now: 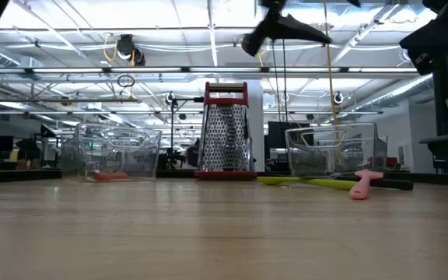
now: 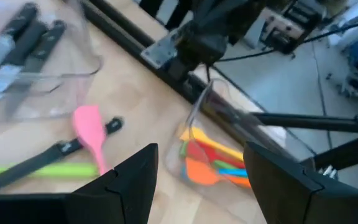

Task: Pick & Place Kitchen Items
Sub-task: Put the pink spatula into the bottom transparent bin

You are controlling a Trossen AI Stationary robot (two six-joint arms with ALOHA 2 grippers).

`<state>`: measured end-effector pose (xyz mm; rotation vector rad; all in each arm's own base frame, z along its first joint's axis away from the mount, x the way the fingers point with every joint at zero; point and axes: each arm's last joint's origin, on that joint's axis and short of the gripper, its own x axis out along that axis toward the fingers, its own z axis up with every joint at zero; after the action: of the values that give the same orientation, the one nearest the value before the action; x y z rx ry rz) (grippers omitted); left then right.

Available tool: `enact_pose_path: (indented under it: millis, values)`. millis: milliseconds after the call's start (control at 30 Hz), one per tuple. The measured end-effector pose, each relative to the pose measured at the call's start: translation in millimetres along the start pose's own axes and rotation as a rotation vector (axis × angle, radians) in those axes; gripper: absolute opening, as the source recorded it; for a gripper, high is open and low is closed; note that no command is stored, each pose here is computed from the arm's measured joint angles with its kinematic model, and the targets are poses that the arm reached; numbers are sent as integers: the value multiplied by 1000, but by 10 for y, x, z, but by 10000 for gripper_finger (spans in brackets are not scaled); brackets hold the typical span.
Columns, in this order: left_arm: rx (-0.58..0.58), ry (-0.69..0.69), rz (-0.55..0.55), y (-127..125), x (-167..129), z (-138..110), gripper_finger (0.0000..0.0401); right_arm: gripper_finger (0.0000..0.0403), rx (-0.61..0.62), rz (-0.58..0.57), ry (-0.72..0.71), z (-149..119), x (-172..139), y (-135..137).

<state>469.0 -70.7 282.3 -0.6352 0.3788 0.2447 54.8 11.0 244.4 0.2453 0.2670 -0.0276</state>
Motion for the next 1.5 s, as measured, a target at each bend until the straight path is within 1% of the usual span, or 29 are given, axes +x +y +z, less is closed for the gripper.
enact_pose_path:
  millis: [67, 133, 167, 233, 267, 300, 433, 500, 667, 733, 800, 833, 933, 1000, 1067, 1133, 1200, 1300, 1500]
  values:
    - [8, 29, 13, 12, 113, 38, 241, 0, -2, -3, 6, -6, -1, -3]
    - [27, 95, 59, 89, 225, 37, 241, 0, 1, 0, 0, -1, -1, -1]
    - [30, 99, 51, 91, 273, 72, 241, 0, 1, -1, 0, -1, -1, -1]
    - [57, 161, 87, 163, 326, 76, 241, 0, 0, 0, -2, 0, -1, 0]
    - [64, 176, 93, 197, 380, 73, 241, 0, 2, 2, -6, 5, -2, 1]
    - [67, 169, 71, 201, 422, 96, 241, 0, 1, 1, -4, 3, -1, 1]
    - [128, 223, 93, 320, 547, 21, 241, 0, 1, 3, -7, 6, -2, 2]
    - [155, 263, 128, 389, 570, -20, 241, 0, 0, 3, -10, 7, -3, 1]
    - [207, 287, 161, 474, 681, -137, 241, 0, 1, 6, -16, 14, -3, 4]
    - [206, 282, 157, 488, 729, -168, 241, 0, -3, 6, -14, 12, -3, 3]
    - [198, 315, 166, 531, 774, -247, 241, 0, -4, 5, -12, 10, -3, 3]
    - [189, 302, 153, 526, 813, -269, 241, 0, -5, 4, -10, 8, -3, 2]
    - [160, 343, 147, 532, 843, -366, 241, 0, -4, 4, -11, 9, -3, 2]
    - [133, 334, 122, 505, 885, -408, 241, 0, -5, 4, -10, 8, -2, 2]
    - [124, 369, 133, 506, 874, -465, 241, 0, -3, 5, -14, 11, -3, 3]
    - [110, 359, 121, 483, 902, -504, 241, 0, -4, 6, -14, 12, -2, 3]
    - [94, 368, 130, 484, 906, -536, 241, 0, -7, 7, -19, 17, -3, 5]
    - [79, 347, 127, 480, 938, -556, 241, 0, -10, 6, -17, 15, -3, 5]
    - [84, 318, 181, 529, 949, -540, 241, 0, -10, 7, -17, 15, -2, 5]
